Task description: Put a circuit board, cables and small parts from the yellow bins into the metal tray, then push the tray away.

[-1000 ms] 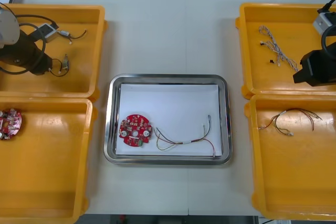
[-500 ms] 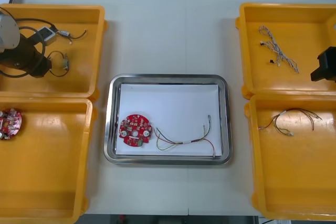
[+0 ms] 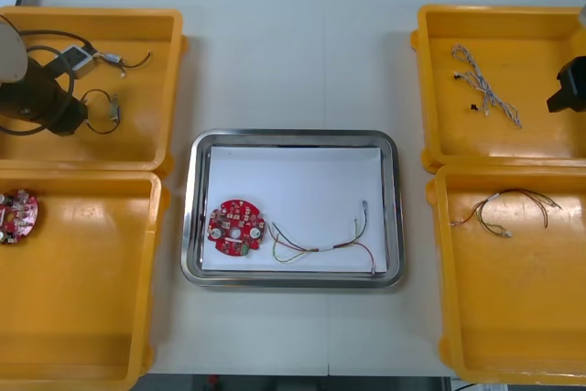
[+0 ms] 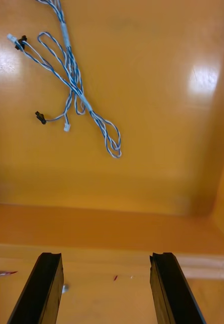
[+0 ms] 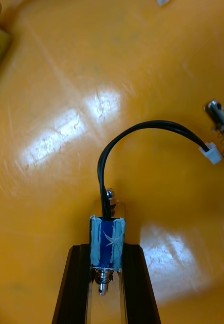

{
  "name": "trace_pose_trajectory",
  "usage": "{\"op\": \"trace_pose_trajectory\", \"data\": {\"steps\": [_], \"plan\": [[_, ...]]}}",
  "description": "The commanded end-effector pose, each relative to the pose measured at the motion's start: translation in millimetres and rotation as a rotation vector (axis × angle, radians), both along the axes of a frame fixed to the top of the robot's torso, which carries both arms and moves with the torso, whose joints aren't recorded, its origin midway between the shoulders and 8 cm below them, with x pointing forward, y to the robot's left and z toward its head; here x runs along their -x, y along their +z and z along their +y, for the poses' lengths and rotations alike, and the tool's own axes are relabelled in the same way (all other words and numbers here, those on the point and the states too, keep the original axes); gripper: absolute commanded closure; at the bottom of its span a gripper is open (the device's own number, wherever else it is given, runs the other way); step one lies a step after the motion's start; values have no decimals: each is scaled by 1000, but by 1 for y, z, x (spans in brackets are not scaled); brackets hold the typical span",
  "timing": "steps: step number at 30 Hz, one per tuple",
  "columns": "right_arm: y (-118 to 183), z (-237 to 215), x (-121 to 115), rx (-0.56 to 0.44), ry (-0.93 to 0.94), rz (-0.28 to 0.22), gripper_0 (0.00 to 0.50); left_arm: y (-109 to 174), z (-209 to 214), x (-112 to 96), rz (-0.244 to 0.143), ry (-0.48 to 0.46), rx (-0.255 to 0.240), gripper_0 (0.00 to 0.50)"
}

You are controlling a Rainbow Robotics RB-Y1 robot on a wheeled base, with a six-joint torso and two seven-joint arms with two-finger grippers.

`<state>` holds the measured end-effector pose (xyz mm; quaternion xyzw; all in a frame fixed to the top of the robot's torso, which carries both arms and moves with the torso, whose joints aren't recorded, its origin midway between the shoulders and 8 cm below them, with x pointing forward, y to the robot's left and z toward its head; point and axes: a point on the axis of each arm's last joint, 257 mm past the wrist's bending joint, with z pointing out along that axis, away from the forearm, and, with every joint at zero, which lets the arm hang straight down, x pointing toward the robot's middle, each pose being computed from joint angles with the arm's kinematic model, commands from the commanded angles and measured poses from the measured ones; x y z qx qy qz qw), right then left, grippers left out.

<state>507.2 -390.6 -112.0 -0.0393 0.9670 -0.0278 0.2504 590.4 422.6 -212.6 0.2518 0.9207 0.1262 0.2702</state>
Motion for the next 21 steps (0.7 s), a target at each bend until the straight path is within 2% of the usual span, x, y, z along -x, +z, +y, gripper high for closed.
{"op": "trace_pose_trajectory", "data": {"steps": [1,9,21], "plan": [[24,-4,-28,75,70,-53,0,9,2,12,22,-97,-14,500],[18,-8,-59,70,74,-65,0,40,10,42,51,-52,36,500],[-1,-3,-94,15,48,-83,0,96,12,111,100,135,109,500]]}}
